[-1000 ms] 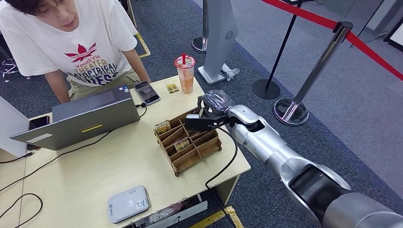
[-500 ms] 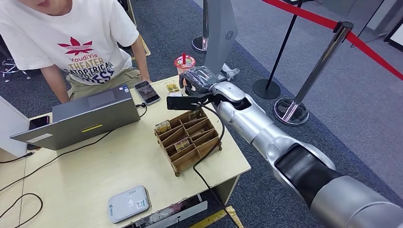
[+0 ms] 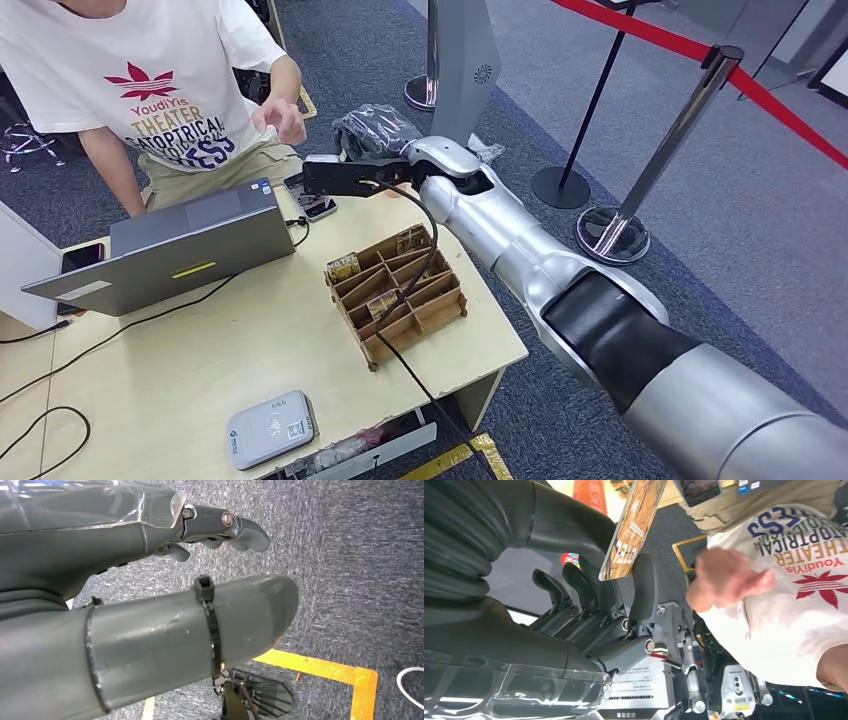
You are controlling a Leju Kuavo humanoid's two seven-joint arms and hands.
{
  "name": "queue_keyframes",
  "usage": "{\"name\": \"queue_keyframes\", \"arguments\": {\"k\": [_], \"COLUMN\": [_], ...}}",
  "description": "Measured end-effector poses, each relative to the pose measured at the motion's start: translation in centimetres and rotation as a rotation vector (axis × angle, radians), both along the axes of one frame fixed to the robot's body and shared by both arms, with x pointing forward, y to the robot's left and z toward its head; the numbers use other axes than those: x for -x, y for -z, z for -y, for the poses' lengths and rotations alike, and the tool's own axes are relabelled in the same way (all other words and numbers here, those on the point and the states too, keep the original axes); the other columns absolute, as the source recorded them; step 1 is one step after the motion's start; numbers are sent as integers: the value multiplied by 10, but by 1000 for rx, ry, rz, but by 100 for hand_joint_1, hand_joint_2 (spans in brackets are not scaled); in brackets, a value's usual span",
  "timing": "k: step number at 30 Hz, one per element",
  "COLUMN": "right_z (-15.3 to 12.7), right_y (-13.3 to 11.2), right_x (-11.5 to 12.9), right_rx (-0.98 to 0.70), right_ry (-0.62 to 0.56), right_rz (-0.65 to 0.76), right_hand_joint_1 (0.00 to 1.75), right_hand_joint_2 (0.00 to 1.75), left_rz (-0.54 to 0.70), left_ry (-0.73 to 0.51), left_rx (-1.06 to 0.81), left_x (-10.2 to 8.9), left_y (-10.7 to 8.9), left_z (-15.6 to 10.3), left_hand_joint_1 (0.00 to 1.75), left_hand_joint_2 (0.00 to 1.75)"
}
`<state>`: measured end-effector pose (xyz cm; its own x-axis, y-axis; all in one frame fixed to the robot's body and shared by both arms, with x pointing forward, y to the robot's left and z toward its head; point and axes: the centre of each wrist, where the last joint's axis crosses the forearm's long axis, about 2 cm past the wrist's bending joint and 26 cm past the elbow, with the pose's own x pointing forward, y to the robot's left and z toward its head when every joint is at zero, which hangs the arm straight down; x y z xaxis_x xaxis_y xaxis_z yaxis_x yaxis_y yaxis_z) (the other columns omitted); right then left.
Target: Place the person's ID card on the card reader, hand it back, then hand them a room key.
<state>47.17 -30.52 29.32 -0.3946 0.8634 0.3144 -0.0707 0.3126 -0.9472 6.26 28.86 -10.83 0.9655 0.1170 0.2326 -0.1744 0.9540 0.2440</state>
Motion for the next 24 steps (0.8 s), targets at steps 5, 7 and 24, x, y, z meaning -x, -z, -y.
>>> {"name": "queue_keyframes", "arguments": {"k": [5,7,24], "right_z": [-8,-10,-17], "right_y": [-7,-9,-2], "right_x": [-8,-11,-18], "right_rx": [-9,-11,-21], "right_ry": [6,10,33], "right_rz": [-12,-17,-69], "right_hand_joint_1": [169,171,156], "right_hand_joint_2": [175,175,175], "left_rz": [-2,-4,-9], "left_ry": [4,4,16], "left_rx": [4,5,-2], "left_x": [-3,-3,-4], "left_y": [0,-1,-1], "left_z": [2,3,3], "left_hand_joint_1": [0,0,0], "left_hand_joint_2": [0,0,0]}}
